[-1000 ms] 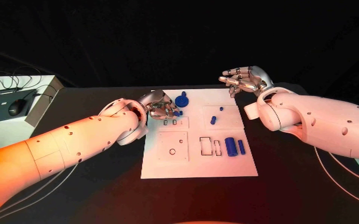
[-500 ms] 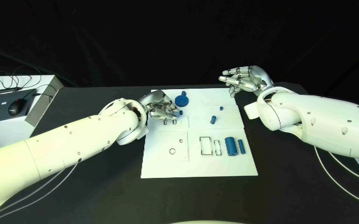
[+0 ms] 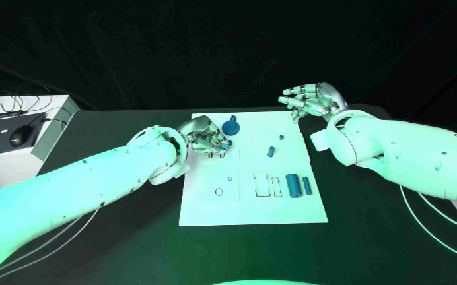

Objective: Assemble the parts on the task board

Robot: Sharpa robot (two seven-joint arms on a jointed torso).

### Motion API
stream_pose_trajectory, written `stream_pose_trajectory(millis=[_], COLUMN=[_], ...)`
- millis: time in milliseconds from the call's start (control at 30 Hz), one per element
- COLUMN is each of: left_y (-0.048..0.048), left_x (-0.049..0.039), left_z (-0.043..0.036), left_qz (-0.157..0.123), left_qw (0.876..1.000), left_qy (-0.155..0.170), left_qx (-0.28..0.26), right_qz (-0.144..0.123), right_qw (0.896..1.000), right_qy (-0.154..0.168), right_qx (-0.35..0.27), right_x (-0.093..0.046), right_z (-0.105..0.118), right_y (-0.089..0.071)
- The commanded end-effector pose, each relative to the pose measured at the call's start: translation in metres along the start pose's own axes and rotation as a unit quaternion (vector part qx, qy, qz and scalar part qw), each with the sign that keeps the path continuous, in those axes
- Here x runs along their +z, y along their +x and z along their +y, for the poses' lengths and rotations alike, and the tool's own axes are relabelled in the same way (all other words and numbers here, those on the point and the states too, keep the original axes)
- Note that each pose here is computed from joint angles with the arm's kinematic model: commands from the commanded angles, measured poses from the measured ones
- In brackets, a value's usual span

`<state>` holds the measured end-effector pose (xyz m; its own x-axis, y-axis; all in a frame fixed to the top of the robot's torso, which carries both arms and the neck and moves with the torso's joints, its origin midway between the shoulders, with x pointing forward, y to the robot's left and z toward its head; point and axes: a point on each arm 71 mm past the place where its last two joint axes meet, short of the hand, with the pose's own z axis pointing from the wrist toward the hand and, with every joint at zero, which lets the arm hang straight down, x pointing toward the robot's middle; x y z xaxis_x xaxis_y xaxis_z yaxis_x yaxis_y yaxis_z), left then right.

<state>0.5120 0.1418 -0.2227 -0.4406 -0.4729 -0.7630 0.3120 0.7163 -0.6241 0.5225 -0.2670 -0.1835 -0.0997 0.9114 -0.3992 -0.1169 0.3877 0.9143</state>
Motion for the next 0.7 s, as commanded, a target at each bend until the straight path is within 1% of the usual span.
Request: stream_pose_trajectory(millis=[33,200,433,700], left_y=[0.0028,0.0046,0.0086,0.0143], left_x=[0.0009,0.0021,0.0041,0.0053], left_z=[-0.0017,-0.0032,-0.0052,-0.0048], left_qz=[0.009,0.009,0.012,0.027], left_qw=[1.000,1.000,0.999,0.997], left_qy=[0.000,-0.003,-0.016,-0.034], left_qx=[0.007,0.023,0.043,0.066], right_qz=[0.007,0.008,0.009,0.009], right_qw=[1.000,1.000,1.000,1.000], right_qy=[-0.005,-0.004,-0.004,-0.004], right_qx=[-0.001,-0.001,-0.001,-0.001], right_x=[0.000,0.000,0.000,-0.001], right_z=[0.000,0.000,0.000,-0.001], right_y=[0.001,0.001,0.002,0.002])
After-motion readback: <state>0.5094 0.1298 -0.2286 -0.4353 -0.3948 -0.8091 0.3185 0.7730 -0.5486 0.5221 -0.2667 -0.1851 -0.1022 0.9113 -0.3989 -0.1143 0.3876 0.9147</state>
